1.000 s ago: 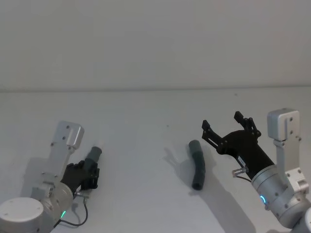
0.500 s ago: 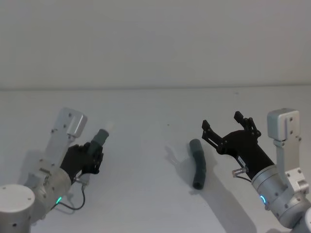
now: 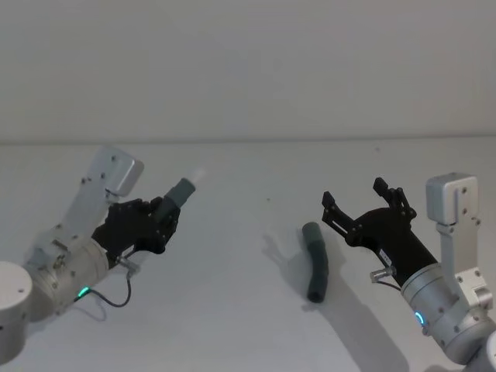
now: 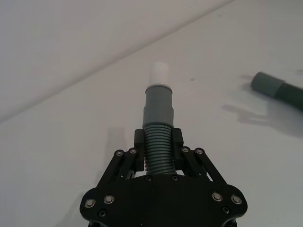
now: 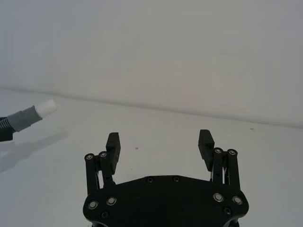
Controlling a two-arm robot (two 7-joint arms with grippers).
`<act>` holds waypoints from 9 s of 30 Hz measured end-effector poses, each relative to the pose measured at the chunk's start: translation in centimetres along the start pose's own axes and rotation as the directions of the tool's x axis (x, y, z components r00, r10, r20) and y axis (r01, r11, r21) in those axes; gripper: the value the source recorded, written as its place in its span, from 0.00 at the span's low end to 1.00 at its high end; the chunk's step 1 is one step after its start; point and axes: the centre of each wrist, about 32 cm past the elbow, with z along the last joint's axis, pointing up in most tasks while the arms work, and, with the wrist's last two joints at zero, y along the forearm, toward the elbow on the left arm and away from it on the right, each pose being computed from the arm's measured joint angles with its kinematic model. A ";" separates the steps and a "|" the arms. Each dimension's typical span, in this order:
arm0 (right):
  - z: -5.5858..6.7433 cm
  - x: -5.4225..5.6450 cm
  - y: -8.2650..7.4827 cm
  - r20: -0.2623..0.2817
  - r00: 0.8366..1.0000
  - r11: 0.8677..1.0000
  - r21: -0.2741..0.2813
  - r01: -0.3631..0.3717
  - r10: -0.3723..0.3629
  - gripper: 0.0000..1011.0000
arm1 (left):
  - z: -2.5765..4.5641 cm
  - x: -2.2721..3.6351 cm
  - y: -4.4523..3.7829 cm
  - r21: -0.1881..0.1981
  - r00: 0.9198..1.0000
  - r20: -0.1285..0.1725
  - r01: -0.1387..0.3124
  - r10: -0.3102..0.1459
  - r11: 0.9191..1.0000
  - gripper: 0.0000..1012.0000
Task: Use both hands to pick up one end of the pipe from the table, align the ends, and insert them.
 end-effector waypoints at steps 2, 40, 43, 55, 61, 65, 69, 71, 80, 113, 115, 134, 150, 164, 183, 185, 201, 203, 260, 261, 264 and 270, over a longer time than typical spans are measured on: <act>0.0 0.0 0.0 0.000 1.000 1.000 0.000 0.000 0.000 0.99 | 0.24 0.58 -0.06 -0.012 0.999 0.016 0.029 -0.029 1.000 0.30; 0.0 0.0 0.0 0.000 1.000 1.000 0.000 0.000 0.000 0.99 | 5.84 9.58 -1.01 0.038 0.780 0.251 0.583 -0.573 0.811 0.30; 0.0 0.0 0.0 0.000 1.000 1.000 0.000 0.000 0.000 0.99 | 6.41 10.28 -1.15 0.061 0.747 0.261 0.619 -0.611 0.783 0.30; 0.0 0.0 0.0 0.000 1.000 1.000 0.000 0.000 0.000 0.99 | 9.11 12.85 -1.73 0.177 0.596 0.286 0.736 -0.750 0.653 0.30; 0.0 0.0 0.0 0.000 1.000 1.000 0.000 0.000 0.000 0.99 | 10.38 13.96 -1.98 0.233 0.533 0.288 0.767 -0.796 0.598 0.30; 0.0 0.0 0.0 0.000 1.000 1.000 0.000 0.000 0.000 0.99 | 10.85 14.37 -2.06 0.250 0.514 0.287 0.774 -0.808 0.581 0.30; 0.0 0.0 0.0 0.000 1.000 1.000 0.000 0.000 0.000 0.99 | 11.18 14.64 -2.07 0.260 0.502 0.290 0.778 -0.815 0.572 0.30; 0.0 0.0 0.0 0.000 1.000 1.000 0.000 0.000 0.000 0.99 | 11.41 14.84 -2.06 0.267 0.495 0.291 0.780 -0.819 0.566 0.30; 0.0 0.0 0.0 0.000 1.000 1.000 0.000 0.000 0.000 0.99 | 11.65 15.15 -2.04 0.276 0.484 0.295 0.783 -0.824 0.558 0.30; 2.3 -1.0 0.0 -0.002 1.000 0.971 -0.239 0.011 -0.012 0.99 | 11.35 15.26 -2.00 0.267 0.476 0.296 0.792 -0.828 0.550 0.30; 2.6 -1.2 0.1 0.003 1.000 0.965 -0.261 0.004 -0.003 0.99 | 11.35 15.26 -2.00 0.266 0.476 0.296 0.792 -0.828 0.550 0.30; 4.1 -3.2 1.5 0.027 0.997 0.925 -0.377 -0.054 0.069 0.99 | 11.36 15.26 -2.00 0.265 0.475 0.297 0.792 -0.828 0.550 0.30; 3.9 -3.4 2.8 0.039 0.999 0.886 -0.463 0.017 0.001 0.99 | 11.36 15.26 -2.00 0.265 0.475 0.297 0.792 -0.828 0.550 0.30; 3.7 -4.2 4.0 0.028 0.997 0.857 -0.509 0.081 -0.078 0.99 | 11.36 15.26 -2.00 0.265 0.475 0.297 0.792 -0.828 0.550 0.30; 3.6 -4.9 4.6 0.012 0.991 0.816 -0.565 0.119 -0.136 0.99 | 11.36 15.26 -2.00 0.266 0.475 0.297 0.792 -0.828 0.550 0.30; 3.5 -4.9 4.7 0.011 0.990 0.814 -0.568 0.120 -0.139 0.97 | 11.36 15.26 -2.00 0.265 0.475 0.297 0.792 -0.828 0.550 0.30; 3.3 -5.2 4.4 0.000 0.993 0.806 -0.585 0.096 -0.118 0.54 | 11.36 15.26 -2.00 0.265 0.475 0.297 0.792 -0.828 0.550 0.30; 3.2 -5.3 4.3 -0.004 0.993 0.804 -0.588 0.090 -0.114 0.46 | 11.36 15.26 -2.00 0.265 0.475 0.297 0.792 -0.828 0.550 0.30; 1.1 2.2 2.5 0.258 0.892 0.928 -0.127 -0.350 0.371 0.19 | 11.36 15.26 -2.00 0.265 0.475 0.297 0.792 -0.828 0.550 0.30; 1.2 2.4 2.5 0.266 0.886 0.925 -0.120 -0.360 0.380 0.19 | 11.36 15.26 -2.00 0.265 0.475 0.296 0.792 -0.828 0.550 0.30; 1.2 3.6 2.6 0.304 0.853 0.904 -0.091 -0.417 0.424 0.19 | 11.36 15.26 -2.00 0.265 0.475 0.297 0.792 -0.828 0.550 0.30; 1.3 5.7 2.6 0.363 0.794 0.862 -0.055 -0.504 0.488 0.19 | 11.36 15.26 -2.00 0.265 0.475 0.297 0.792 -0.828 0.550 0.30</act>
